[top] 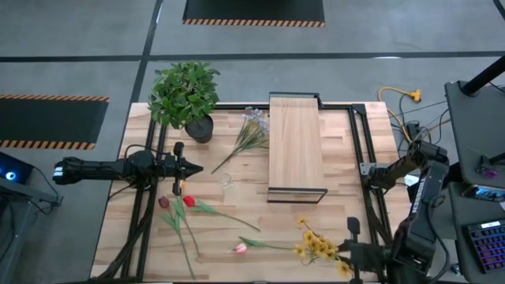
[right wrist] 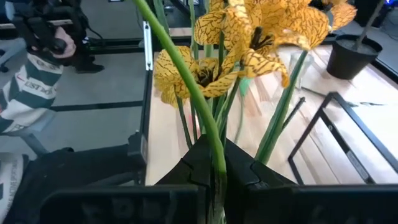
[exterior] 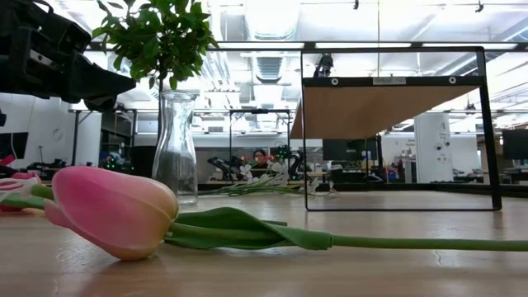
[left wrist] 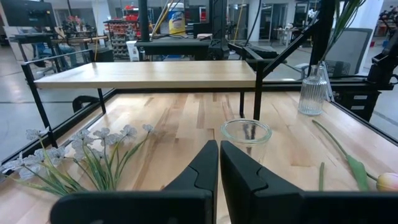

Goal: Pick and place flowers into a vace then onto a shelf
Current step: Put the yellow flower into the right transparent vase

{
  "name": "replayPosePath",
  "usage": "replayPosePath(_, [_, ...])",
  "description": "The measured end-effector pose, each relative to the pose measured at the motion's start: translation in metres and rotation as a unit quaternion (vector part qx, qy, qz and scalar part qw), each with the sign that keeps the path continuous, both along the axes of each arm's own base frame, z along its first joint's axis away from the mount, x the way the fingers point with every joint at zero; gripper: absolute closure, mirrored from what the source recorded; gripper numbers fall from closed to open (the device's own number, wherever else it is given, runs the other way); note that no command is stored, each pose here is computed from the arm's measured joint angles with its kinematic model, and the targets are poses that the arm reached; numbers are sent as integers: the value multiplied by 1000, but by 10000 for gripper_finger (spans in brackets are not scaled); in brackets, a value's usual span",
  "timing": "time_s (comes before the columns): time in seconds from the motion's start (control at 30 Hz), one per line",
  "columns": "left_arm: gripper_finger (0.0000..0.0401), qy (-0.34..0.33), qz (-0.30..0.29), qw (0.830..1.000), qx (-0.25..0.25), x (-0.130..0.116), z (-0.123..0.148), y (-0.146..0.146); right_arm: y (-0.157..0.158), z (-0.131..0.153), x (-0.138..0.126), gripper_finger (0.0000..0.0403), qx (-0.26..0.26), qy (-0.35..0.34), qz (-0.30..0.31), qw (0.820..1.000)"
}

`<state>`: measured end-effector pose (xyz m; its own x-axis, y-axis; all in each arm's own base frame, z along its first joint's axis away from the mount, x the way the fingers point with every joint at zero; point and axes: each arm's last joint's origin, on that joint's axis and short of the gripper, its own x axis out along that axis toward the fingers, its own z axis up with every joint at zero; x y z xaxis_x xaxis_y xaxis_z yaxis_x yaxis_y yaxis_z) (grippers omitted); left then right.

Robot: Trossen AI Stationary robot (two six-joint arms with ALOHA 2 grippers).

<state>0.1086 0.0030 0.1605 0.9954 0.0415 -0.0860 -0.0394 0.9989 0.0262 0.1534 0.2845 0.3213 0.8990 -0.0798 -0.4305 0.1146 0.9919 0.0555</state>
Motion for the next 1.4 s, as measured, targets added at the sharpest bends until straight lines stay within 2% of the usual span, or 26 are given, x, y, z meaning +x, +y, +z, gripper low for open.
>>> replayPosePath(0.5, [401, 0, 0, 1000, 0, 0, 0, 0, -7, -38, -4, 394, 10, 15, -33, 999])
replayPosePath(0.77, [401, 0, 0, 1000, 0, 0, 0, 0, -6, -42, -5, 394, 8, 17, -29, 999])
replayPosePath(1.4, [401, 0, 0, 1000, 0, 0, 0, 0, -8, -59, -23, 394, -52, -47, -39, 997])
